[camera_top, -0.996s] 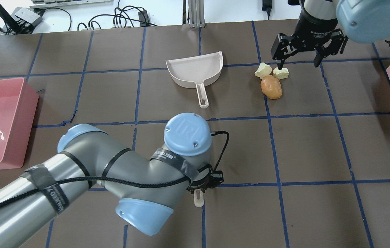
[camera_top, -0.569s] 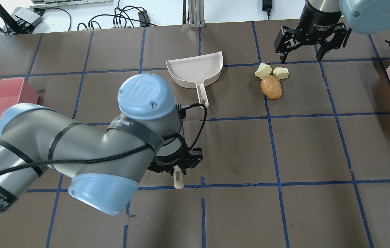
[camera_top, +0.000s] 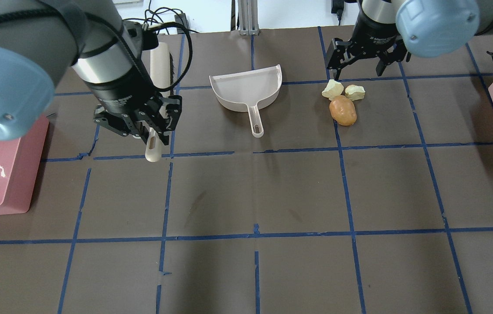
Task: Sweep and dump trash in nearest bin
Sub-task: 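Raise the brush toward the dustpan while the right arm reaches for the dustpan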
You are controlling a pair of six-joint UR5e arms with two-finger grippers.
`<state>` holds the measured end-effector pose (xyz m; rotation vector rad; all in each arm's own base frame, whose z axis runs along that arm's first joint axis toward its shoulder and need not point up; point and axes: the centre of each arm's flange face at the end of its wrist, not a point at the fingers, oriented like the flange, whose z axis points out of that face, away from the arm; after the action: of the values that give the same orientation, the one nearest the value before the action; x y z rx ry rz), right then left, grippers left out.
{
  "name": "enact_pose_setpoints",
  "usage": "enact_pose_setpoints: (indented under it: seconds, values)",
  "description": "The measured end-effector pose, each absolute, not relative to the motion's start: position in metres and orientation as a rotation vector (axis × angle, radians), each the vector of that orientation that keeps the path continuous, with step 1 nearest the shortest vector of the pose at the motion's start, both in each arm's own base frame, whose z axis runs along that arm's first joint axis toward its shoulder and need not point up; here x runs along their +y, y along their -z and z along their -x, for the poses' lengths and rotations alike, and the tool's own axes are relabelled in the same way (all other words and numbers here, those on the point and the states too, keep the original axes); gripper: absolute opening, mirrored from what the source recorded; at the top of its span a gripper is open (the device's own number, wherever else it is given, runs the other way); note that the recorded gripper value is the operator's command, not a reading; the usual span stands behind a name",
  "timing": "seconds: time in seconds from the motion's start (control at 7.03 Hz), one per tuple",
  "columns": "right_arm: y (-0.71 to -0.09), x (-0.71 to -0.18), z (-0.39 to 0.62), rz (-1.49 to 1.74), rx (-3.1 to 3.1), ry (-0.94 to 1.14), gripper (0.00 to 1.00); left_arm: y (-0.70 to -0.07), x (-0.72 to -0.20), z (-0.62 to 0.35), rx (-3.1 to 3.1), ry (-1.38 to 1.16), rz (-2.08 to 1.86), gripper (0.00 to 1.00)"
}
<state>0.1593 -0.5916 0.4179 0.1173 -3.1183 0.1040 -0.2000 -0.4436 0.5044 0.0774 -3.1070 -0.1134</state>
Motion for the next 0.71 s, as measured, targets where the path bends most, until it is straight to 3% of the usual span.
enact_pose_setpoints:
  seconds: [0.71]
  values:
    - [-0.325, -0.593, -0.282, -0.210, -3.145, -0.120, 1.00, -0.515, -0.452, 0.177, -3.114, 0.102, 0.151, 0.00]
